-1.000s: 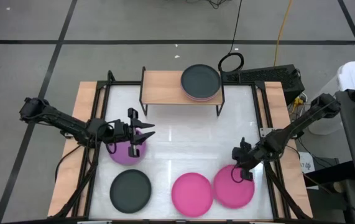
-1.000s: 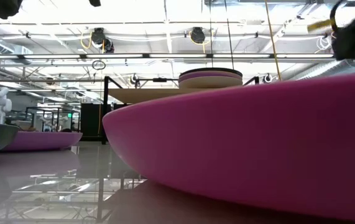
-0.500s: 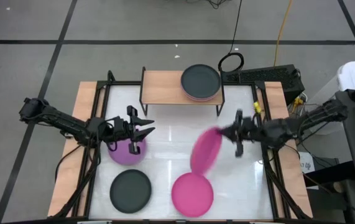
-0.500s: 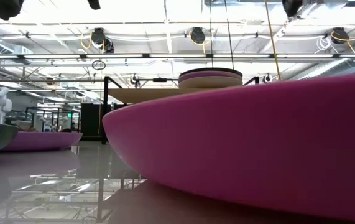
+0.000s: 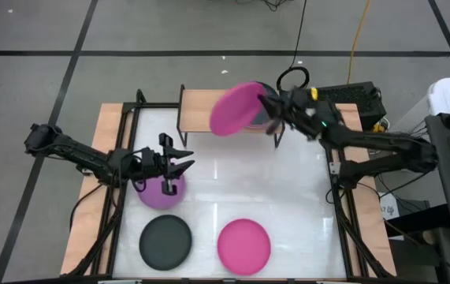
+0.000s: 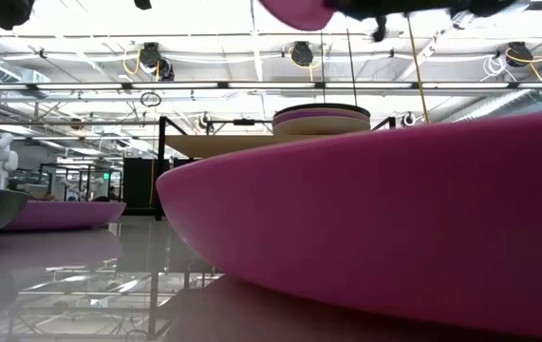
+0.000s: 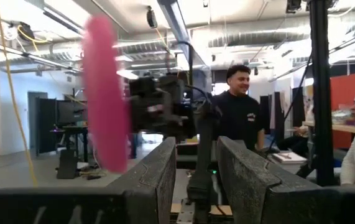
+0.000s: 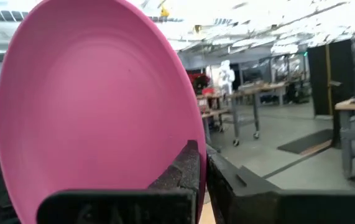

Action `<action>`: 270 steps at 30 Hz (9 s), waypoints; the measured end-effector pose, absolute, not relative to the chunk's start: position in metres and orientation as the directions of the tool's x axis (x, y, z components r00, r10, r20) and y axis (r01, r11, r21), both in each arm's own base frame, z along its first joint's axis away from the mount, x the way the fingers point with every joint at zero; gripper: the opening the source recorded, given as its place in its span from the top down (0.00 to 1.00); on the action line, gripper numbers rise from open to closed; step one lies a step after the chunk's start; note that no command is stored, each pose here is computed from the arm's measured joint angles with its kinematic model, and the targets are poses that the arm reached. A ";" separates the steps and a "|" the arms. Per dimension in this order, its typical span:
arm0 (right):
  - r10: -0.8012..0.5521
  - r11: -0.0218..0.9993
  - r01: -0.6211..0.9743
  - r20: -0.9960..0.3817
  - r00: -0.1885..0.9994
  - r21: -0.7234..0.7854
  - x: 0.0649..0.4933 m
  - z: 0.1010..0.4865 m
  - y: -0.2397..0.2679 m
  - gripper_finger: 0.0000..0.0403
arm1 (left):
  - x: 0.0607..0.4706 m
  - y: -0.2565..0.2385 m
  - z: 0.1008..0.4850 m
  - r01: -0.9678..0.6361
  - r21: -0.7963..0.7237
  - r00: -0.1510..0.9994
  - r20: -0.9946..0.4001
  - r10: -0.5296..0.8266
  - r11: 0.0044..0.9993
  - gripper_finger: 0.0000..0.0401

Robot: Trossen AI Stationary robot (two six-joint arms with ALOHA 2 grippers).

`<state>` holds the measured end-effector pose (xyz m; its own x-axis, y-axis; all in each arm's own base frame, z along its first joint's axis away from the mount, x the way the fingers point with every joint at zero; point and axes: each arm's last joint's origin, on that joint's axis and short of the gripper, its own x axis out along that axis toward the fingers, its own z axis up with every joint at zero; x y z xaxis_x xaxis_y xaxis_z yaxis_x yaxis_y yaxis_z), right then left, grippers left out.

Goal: Place and stack plates onto a shelf
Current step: Put the right pink plate on the shelf, then stack the purple plate on top of the pink plate on the shelf

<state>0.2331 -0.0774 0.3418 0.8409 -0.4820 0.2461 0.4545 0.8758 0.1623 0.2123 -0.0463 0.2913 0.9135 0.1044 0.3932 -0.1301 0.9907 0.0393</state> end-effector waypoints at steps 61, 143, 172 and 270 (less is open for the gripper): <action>-0.398 0.917 0.390 -0.179 0.900 -0.077 0.339 0.277 -0.238 0.98 | 0.202 -0.006 0.298 -0.632 0.141 0.756 0.330 0.566 0.762 0.69; -0.088 0.995 0.080 -0.139 0.986 -0.062 0.123 0.236 -0.029 0.76 | 0.304 -0.093 0.216 -0.420 0.018 0.248 -0.960 0.134 0.907 0.69; -0.087 0.996 0.083 -0.161 0.983 -0.032 0.123 0.226 -0.030 0.76 | 0.252 -0.078 0.151 -0.592 0.118 -0.023 -0.991 0.130 0.797 0.97; -0.089 0.996 0.091 -0.119 0.989 0.013 0.124 0.230 -0.030 0.76 | 0.327 0.188 0.300 -0.182 0.371 0.280 -0.868 0.410 0.911 0.67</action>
